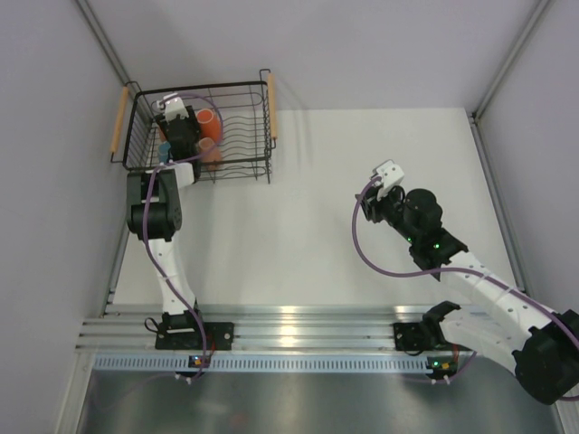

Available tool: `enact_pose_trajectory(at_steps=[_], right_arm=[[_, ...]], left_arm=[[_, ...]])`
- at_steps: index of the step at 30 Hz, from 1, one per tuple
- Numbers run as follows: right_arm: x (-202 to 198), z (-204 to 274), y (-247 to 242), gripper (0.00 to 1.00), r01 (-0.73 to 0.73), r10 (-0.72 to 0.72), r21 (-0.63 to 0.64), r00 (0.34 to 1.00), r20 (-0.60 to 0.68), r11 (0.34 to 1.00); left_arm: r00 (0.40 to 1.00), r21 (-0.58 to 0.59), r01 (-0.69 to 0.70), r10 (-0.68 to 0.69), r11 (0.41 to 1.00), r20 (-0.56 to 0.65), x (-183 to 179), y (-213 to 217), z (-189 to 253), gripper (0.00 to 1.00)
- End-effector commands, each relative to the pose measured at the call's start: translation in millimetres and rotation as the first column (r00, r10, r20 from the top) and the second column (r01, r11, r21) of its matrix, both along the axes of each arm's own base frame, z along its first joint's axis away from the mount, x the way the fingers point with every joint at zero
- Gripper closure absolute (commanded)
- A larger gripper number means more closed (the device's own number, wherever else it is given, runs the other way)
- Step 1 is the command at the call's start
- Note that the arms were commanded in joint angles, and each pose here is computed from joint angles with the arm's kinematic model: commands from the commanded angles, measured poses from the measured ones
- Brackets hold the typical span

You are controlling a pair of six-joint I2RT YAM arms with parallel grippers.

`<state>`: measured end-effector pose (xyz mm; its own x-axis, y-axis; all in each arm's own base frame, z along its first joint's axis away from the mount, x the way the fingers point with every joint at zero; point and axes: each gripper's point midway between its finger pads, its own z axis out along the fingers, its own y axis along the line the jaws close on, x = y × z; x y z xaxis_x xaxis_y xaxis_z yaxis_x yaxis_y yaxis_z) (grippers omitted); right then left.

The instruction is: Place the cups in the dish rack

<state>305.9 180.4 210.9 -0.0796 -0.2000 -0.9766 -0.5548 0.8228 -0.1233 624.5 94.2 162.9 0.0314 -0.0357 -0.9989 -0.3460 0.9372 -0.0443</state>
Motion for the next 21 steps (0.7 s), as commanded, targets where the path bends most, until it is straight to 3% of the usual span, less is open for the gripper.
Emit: enact_pose_trajectory(at_steps=[1,2,6,13,16,21], right_arm=[[3.5,14.8,-3.0,0.63,0.01,-0.011,0.035,0.999,0.037,0.999],[3.5,14.8,-3.0,0.63,0.01,-0.011,0.035,0.999,0.037,0.999],[3.6,14.1,-2.2,0.63,0.007,-0.008,0.036,0.999,0.035,0.999],[3.3,13.8,-0.8,0.63,0.001,-0.002,0.036,0.999,0.033,0.999],[3.2,13.4,-0.9,0.63,0.001,-0.002,0.035,0.999,0.032,0.999],[3.9,11.2,-0.2,0.63,0.0,-0.001,0.031,1.0,0.025,1.0]], left_arm=[[0.992,-0.045,0.018,-0.024,0.999,-0.127,-5.5,-10.2,-49.5,1.0],[0.992,-0.044,0.017,-0.022,0.999,-0.125,-5.3,-9.9,-47.9,1.0],[0.992,-0.043,0.012,-0.018,0.999,-0.128,-5.8,-11.2,-48.9,0.75],[0.991,-0.042,0.002,-0.007,0.999,-0.131,-7.2,-9.5,-49.6,0.46],[0.992,-0.04,-0.001,-0.004,0.999,-0.13,-6.7,-8.9,-49.1,0.38],[0.992,-0.034,-0.01,0.005,0.999,-0.129,-5.9,-7.1,-48.8,0.37]])
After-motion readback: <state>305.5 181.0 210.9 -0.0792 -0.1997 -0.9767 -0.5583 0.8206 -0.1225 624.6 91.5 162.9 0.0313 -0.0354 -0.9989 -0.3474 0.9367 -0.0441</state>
